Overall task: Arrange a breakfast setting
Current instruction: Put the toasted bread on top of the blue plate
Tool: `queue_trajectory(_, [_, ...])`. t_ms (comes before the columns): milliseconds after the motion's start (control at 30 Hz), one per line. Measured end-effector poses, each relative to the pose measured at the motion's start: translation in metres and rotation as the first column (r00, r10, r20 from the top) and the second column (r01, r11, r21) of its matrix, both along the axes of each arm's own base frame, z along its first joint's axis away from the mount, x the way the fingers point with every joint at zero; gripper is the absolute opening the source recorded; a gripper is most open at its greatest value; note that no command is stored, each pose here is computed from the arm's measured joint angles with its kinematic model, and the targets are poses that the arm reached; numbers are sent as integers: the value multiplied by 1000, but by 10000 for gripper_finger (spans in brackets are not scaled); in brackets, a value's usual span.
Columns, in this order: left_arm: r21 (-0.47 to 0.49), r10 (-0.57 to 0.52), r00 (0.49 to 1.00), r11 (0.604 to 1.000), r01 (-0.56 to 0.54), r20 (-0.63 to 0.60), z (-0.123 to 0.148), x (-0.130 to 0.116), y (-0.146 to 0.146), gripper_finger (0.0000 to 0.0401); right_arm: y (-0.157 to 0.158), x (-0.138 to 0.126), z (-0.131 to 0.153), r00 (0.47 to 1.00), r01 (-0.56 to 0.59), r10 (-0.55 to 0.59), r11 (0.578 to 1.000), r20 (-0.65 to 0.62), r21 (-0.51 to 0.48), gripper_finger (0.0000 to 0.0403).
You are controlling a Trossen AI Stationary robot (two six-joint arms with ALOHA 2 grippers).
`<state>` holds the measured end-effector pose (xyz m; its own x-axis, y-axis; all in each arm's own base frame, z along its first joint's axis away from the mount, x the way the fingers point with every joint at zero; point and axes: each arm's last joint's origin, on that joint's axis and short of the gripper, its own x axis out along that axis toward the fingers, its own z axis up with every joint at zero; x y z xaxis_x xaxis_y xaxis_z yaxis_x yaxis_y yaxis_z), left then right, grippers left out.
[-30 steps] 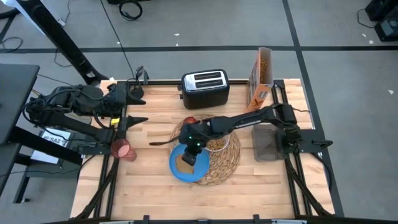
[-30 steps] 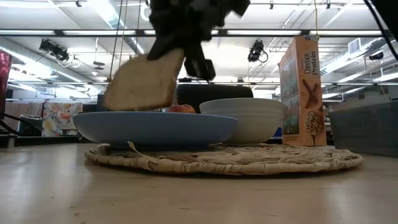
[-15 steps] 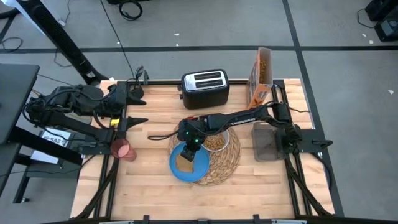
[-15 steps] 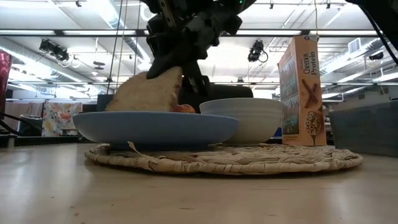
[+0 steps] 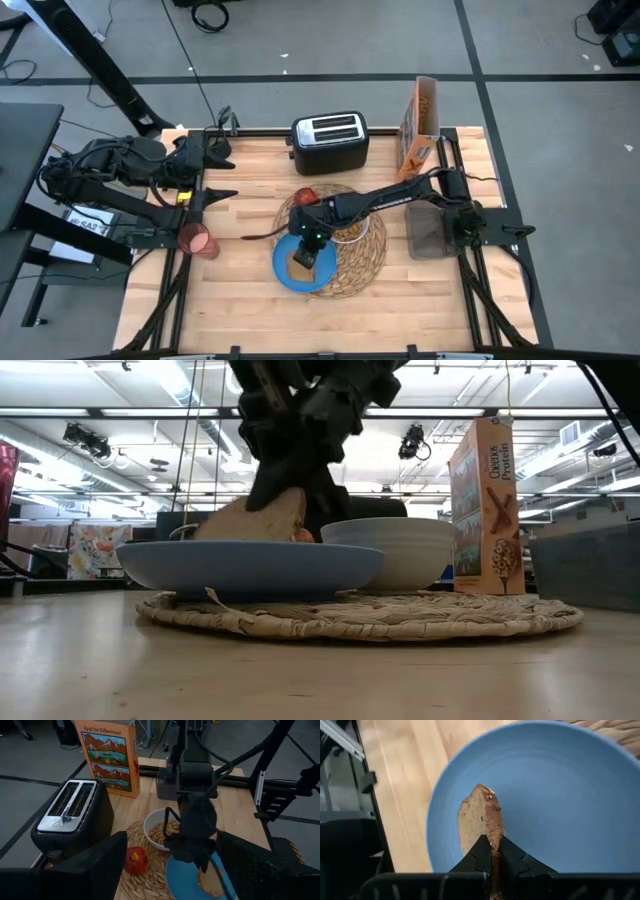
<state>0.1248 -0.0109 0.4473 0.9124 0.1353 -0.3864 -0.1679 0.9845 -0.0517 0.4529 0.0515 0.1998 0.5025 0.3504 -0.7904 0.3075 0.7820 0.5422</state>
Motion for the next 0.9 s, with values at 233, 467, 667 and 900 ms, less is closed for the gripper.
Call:
queue_trajectory(233, [-5,-7,1000,1000,7,0,0,0,0,313,-1,0,0,1000,16,-16,1000,0,-16,44])
queue_trajectory(467, [-6,-21,1000,1000,21,-1,0,0,-1,313,-2,0,0,1000,8,-8,998,7,-60,91])
queue_trajectory(667, [5,-83,996,997,83,-15,-1,0,-4,313,-3,-1,-1,1000,-2,2,997,3,-77,130])
queue_trajectory(900, [-106,-88,984,992,72,-155,-14,-8,-11,313,-5,-10,19,1000,8,-4,988,26,-157,159])
